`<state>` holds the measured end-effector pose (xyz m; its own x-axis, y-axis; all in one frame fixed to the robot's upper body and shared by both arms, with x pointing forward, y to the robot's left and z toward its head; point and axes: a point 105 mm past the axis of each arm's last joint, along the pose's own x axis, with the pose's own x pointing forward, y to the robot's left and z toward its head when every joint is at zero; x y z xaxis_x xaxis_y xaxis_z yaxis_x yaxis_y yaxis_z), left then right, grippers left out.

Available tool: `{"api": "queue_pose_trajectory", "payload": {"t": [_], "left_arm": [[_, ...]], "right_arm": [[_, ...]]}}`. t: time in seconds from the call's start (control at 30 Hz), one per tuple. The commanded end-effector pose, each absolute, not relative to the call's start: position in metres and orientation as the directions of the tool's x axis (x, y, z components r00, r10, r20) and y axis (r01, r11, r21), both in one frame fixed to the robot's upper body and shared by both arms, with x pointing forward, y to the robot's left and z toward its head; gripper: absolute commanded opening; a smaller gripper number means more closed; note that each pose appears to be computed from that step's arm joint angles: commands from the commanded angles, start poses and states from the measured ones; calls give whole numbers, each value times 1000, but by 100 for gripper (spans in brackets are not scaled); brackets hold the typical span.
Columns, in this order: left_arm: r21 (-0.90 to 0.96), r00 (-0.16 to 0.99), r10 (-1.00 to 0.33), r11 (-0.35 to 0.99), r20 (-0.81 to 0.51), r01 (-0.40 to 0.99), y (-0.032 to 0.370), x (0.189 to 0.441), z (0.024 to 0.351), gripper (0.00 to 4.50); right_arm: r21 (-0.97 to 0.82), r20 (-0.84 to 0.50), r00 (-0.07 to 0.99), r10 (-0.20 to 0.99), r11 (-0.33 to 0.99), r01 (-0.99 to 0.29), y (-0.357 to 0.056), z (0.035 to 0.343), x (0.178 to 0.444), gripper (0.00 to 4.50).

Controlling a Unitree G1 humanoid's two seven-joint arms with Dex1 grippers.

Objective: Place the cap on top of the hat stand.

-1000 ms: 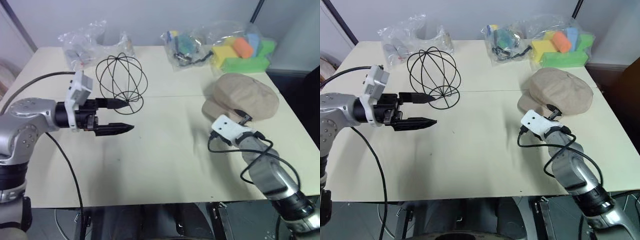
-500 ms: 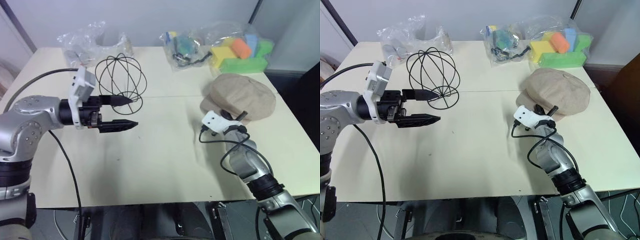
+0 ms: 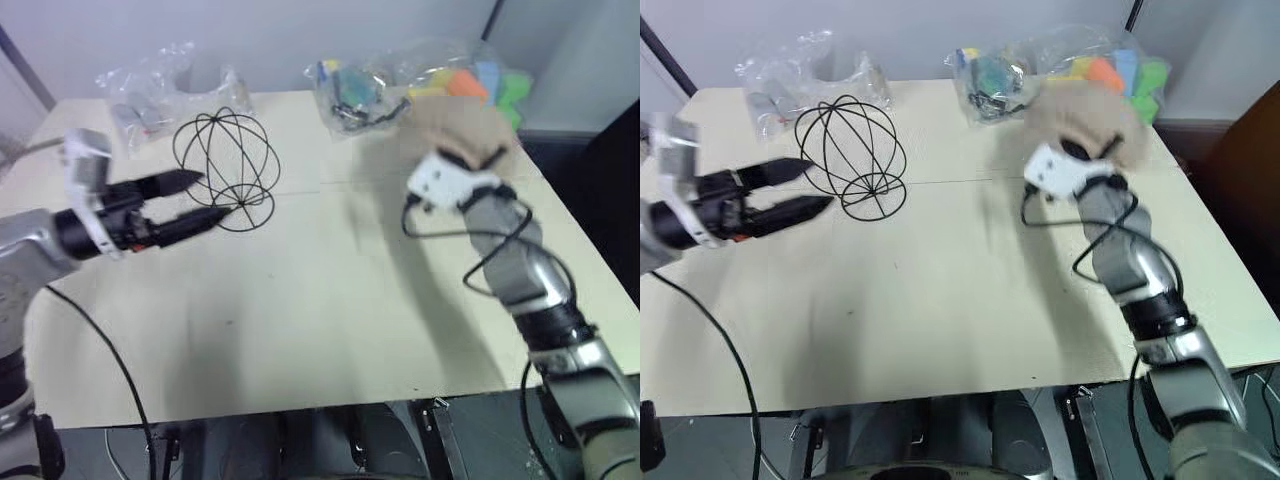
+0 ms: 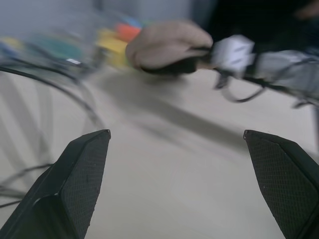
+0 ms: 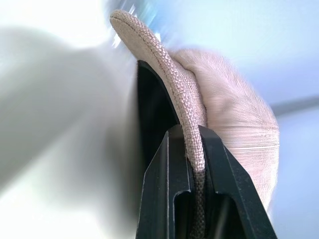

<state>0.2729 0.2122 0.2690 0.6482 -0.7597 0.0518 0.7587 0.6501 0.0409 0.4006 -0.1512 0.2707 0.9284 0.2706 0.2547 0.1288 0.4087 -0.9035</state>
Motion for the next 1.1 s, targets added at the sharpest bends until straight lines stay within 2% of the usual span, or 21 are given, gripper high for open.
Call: {"api": "queue_pose_trajectory", "payload": {"t": [0.03, 0.1, 0.2, 0.33, 0.47, 0.57, 0.7, 0.77, 0.87, 1.07, 1.1], "left_arm": [[63, 748, -655, 756, 107, 652, 240, 260, 282, 450], [53, 794, -597, 802, 114, 595, 253, 253, 280, 450], [46, 830, -545, 838, 118, 543, 265, 245, 279, 450], [52, 853, -512, 859, 106, 509, 271, 236, 278, 450], [54, 866, -491, 871, 93, 488, 275, 230, 276, 450], [55, 868, -489, 872, 87, 486, 274, 229, 275, 450], [57, 860, -505, 863, 75, 502, 270, 231, 274, 450], [66, 852, -521, 853, 53, 518, 266, 235, 271, 450], [81, 836, -548, 835, 26, 544, 258, 240, 266, 450], [162, 775, -630, 762, -39, 627, 227, 245, 258, 450], [194, 767, -639, 747, -54, 636, 219, 247, 256, 450]], "right_arm": [[-852, 426, 769, 477, 498, 163, -91, 327, 380, 5], [-832, 460, 664, 589, 548, 90, -50, 341, 370, 5], [-857, 432, 519, 738, 516, -19, 1, 337, 352, 5], [-905, 316, 427, 847, 405, -134, 41, 297, 339, 5], [-947, 179, 402, 898, 268, -178, 58, 244, 332, 5], [-972, 105, 448, 888, 187, -144, 56, 217, 340, 5], [-984, 63, 468, 882, 134, -119, 56, 202, 347, 5], [-980, 67, 479, 875, 147, -131, 58, 201, 350, 5], [-977, 86, 476, 875, 167, -131, 61, 205, 351, 108], [-980, 60, 469, 881, 142, -142, 48, 198, 344, 425], [-977, 48, 463, 885, 138, -163, 40, 195, 340, 425]]}}
